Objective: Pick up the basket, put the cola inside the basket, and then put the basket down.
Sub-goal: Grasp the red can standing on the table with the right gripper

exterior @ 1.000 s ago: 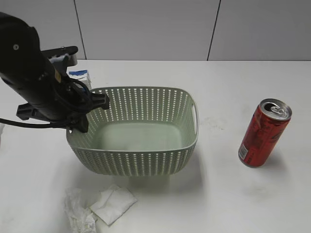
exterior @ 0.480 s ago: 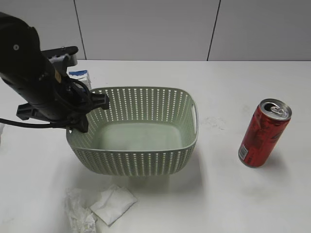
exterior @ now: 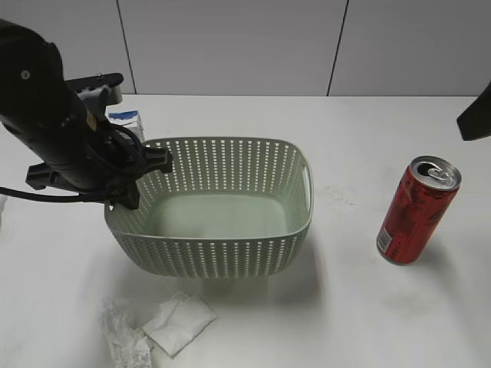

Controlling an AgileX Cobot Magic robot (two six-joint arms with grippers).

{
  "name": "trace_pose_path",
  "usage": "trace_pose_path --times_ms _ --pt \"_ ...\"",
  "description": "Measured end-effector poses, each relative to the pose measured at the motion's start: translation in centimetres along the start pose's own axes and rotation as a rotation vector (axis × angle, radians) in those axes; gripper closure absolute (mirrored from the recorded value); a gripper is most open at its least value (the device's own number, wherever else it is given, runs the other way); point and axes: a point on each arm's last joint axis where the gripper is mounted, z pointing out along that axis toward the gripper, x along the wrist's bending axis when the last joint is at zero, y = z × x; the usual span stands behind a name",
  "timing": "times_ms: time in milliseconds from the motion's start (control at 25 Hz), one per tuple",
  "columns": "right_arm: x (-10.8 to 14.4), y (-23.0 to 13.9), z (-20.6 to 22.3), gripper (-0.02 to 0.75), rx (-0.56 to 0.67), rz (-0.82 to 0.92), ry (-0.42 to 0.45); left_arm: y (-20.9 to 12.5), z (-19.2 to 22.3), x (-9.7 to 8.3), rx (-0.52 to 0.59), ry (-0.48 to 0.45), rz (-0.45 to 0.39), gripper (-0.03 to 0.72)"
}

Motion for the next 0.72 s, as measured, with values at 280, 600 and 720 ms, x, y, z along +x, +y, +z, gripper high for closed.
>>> trace_pose_path --times_ms 280,600,720 --pt "-1.4 2.1 5.8 0.113 0.197 0.039 0.009 0.0 0.0 0.0 0.000 0.000 0.000 0.689" --pt "-2.6 2.4 10.1 0.113 0.261 0.063 -0.008 0.0 0.0 0.0 0.000 0.000 0.000 0.689" --pt "-3.0 2.4 11.3 0.113 0.280 0.065 -0.018 0.0 0.0 0.0 0.000 0.000 0.000 0.689"
